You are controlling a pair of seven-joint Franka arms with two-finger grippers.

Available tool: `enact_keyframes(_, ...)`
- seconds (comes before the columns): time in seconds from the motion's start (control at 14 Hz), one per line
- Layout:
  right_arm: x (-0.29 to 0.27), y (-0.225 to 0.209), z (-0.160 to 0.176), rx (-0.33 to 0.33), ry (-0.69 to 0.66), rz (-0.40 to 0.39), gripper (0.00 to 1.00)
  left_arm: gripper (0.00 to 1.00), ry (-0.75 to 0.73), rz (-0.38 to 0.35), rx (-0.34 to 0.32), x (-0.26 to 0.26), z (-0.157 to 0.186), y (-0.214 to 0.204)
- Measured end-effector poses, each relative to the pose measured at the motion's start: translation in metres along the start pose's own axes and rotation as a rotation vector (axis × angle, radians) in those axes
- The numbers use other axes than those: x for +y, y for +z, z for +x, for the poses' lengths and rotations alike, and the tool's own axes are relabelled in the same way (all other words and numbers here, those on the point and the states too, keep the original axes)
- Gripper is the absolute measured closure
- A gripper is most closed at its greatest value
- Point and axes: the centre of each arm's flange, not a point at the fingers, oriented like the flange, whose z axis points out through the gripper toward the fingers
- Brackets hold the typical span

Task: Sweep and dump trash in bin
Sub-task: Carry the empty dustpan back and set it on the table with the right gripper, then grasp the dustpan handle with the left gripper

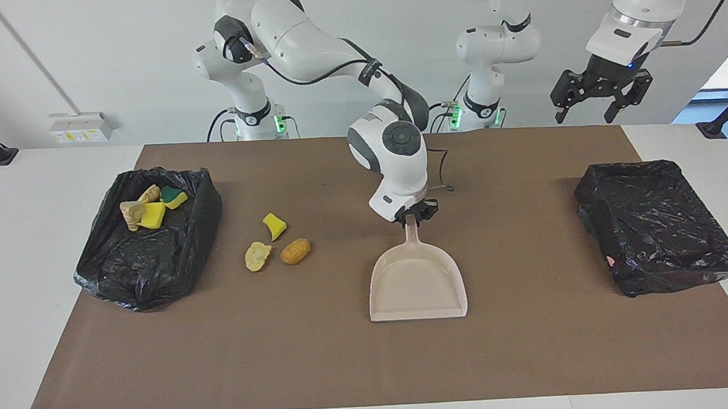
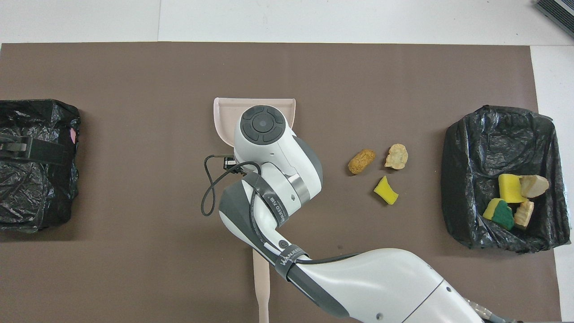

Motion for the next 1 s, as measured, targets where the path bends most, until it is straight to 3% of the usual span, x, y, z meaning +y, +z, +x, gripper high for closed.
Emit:
enact_keyframes(0.21,0.001,-0.023,-0.006,-0.011,-0.004,-0.011,0.34,0.00,0.000,0.000,-0.003,0.000,0.000,0.000)
enact_keyframes(0.43,0.016,-0.065,-0.023,-0.079,0.000,-0.070,0.02,0.00,0.004,0.000,-0.003,0.002,0.000,0.000)
enact_keyframes(0.64,0.027,-0.103,-0.057,-0.123,-0.002,-0.082,0.00,0.00,0.007,-0.002,0.006,0.004,0.002,0.001)
enact_keyframes(1.0,0.047,-0.110,-0.169,-0.224,-0.016,-0.057,0.00,0.00,-0.010,-0.009,0.008,0.035,0.029,0.031)
